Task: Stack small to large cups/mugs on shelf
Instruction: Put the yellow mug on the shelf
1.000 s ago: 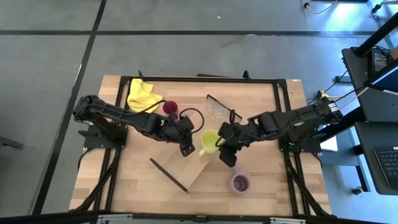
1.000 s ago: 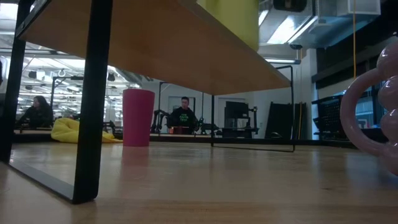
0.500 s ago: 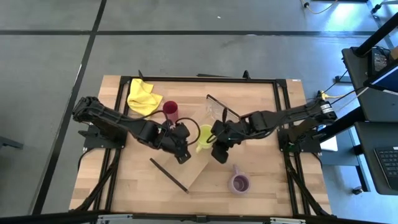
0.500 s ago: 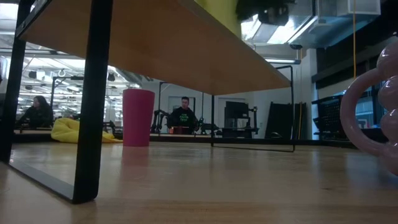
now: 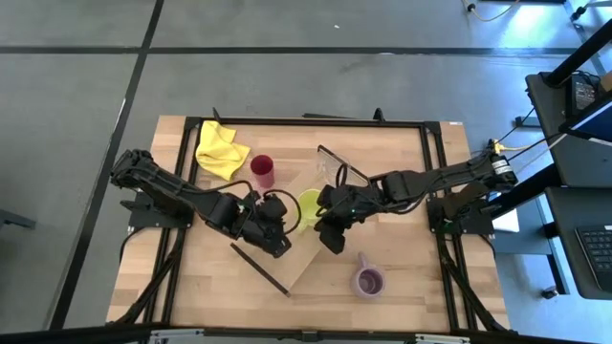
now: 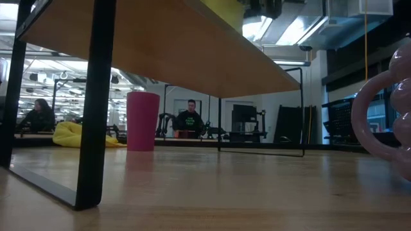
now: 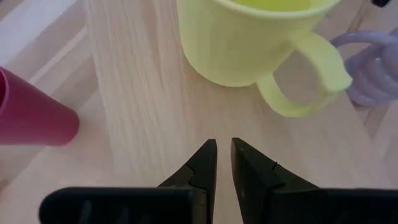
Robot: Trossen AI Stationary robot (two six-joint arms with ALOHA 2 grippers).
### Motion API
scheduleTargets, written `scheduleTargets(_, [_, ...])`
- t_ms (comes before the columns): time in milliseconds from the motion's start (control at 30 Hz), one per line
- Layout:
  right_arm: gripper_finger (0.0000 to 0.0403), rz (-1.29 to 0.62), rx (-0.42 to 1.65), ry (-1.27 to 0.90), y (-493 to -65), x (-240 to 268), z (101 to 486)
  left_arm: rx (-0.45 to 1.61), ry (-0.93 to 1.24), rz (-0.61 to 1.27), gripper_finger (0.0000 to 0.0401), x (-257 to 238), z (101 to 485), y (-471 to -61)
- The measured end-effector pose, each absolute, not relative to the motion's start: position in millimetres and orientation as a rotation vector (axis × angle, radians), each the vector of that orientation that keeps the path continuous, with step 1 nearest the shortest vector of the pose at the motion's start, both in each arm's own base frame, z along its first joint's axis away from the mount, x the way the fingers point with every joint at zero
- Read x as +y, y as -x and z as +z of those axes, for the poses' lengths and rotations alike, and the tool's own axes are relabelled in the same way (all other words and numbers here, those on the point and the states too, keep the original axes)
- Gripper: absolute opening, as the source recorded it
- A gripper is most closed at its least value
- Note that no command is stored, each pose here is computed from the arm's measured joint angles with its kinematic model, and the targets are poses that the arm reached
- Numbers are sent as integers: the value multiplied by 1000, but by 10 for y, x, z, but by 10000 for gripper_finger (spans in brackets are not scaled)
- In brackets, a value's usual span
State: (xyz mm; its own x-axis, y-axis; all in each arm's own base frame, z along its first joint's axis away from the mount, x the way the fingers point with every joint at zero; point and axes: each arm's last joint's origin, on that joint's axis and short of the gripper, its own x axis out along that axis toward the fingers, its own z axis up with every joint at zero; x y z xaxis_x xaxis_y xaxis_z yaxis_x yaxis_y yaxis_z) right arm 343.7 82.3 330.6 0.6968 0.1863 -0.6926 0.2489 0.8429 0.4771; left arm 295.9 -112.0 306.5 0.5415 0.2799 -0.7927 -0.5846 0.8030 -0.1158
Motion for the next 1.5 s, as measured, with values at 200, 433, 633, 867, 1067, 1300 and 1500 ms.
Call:
scheduleTargets(200, [52,-6,776,-540,-3443,822,3418,821,467,512,43,-1263,3078,-2928])
scheduleTargets(433, [52,-88,719,-402,-3436,749,3554,721,536,421,43,-1391,3151,-2999])
scheduleTargets(633, [52,-171,788,-393,-3418,527,3494,657,573,392,43,-1377,3200,-3074])
scheduleTargets(867, [52,-190,805,-364,-3422,397,3480,581,617,350,43,-1377,3185,-3152])
scheduleTargets(1067, [52,-195,804,-364,-3424,375,3480,551,644,347,43,-1335,3015,-3200])
scheduleTargets(1300, [52,-200,820,-367,-3413,375,3470,568,621,416,43,-1272,2847,-3176])
scheduleTargets(1500, [52,-193,866,-398,-3383,382,3442,566,603,432,43,-1191,2844,-3207])
